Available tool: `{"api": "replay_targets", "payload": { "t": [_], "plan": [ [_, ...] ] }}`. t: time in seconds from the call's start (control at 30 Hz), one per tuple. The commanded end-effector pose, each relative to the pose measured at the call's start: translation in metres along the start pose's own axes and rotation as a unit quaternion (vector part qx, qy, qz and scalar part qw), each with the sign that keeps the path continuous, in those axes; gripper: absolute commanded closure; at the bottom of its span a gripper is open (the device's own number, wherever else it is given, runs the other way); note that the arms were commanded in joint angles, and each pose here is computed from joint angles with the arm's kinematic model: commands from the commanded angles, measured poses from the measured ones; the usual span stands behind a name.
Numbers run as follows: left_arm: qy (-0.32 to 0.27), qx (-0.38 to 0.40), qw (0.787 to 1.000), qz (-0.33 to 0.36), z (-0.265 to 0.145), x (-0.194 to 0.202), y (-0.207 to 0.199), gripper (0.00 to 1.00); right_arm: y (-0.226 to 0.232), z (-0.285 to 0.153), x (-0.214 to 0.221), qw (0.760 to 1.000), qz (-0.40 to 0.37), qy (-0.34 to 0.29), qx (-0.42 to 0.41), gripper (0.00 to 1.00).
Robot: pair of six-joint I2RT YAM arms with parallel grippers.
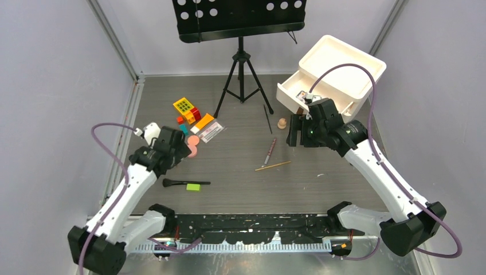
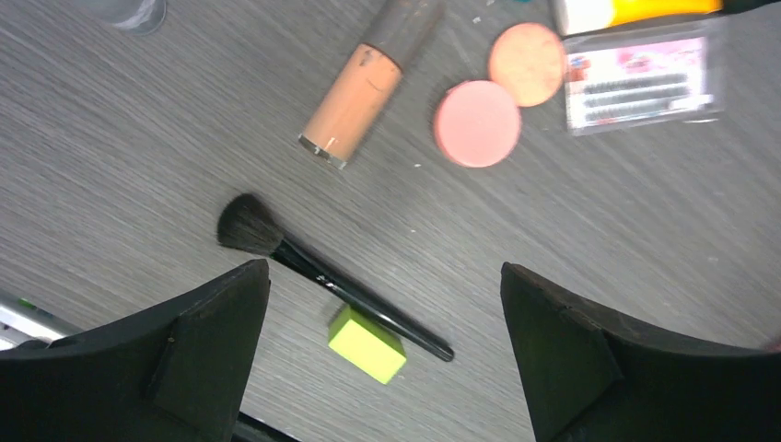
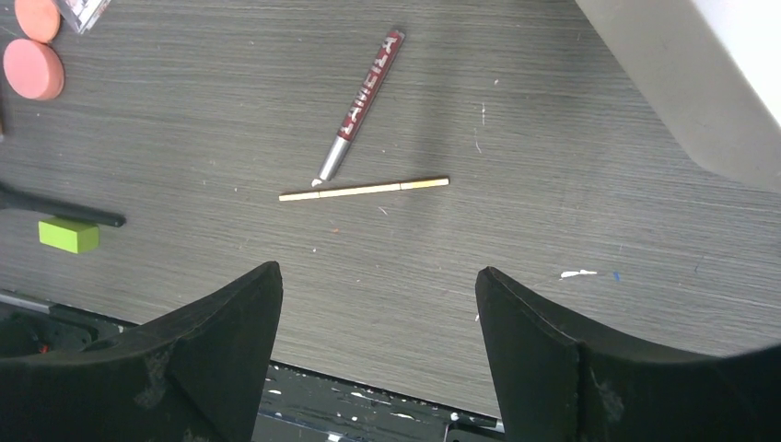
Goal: Organize the makeup
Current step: Pick up the makeup tool from the center of the board.
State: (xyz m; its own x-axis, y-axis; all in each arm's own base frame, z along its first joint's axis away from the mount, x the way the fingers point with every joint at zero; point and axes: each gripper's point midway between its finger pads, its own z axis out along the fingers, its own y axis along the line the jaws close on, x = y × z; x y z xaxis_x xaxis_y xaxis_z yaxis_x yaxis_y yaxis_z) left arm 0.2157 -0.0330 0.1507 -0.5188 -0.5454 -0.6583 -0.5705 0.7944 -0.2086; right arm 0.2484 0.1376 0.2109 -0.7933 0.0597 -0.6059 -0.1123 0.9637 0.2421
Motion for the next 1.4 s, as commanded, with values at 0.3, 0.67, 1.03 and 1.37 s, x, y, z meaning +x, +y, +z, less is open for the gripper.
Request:
{"api": "replay_targets", "payload": {
  "t": [0.3,0.67,1.03,1.37],
  "plan": [
    [0.039,-0.024,0.998,0.052,0.076,-0.04,-0.023,0.09,0.015,-0.009,-0.009,0.999,-0.006,-0.02,-0.041,0.21],
    [0.055,-0.074,0.993,0.072,0.113,-0.039,-0.004,0.12,0.006,-0.016,-0.013,0.999,-0.009,-0.047,-0.024,0.22],
    [0.077,-0.077,0.991,0.08,0.128,-0.027,-0.003,0.15,-0.002,-0.023,-0.02,0.997,-0.001,-0.074,-0.003,0.22],
    [0.07,0.022,0.995,0.074,0.119,-0.034,-0.041,0.16,-0.002,-0.016,-0.017,0.998,-0.001,-0.063,-0.002,0.22]
  ]
}}
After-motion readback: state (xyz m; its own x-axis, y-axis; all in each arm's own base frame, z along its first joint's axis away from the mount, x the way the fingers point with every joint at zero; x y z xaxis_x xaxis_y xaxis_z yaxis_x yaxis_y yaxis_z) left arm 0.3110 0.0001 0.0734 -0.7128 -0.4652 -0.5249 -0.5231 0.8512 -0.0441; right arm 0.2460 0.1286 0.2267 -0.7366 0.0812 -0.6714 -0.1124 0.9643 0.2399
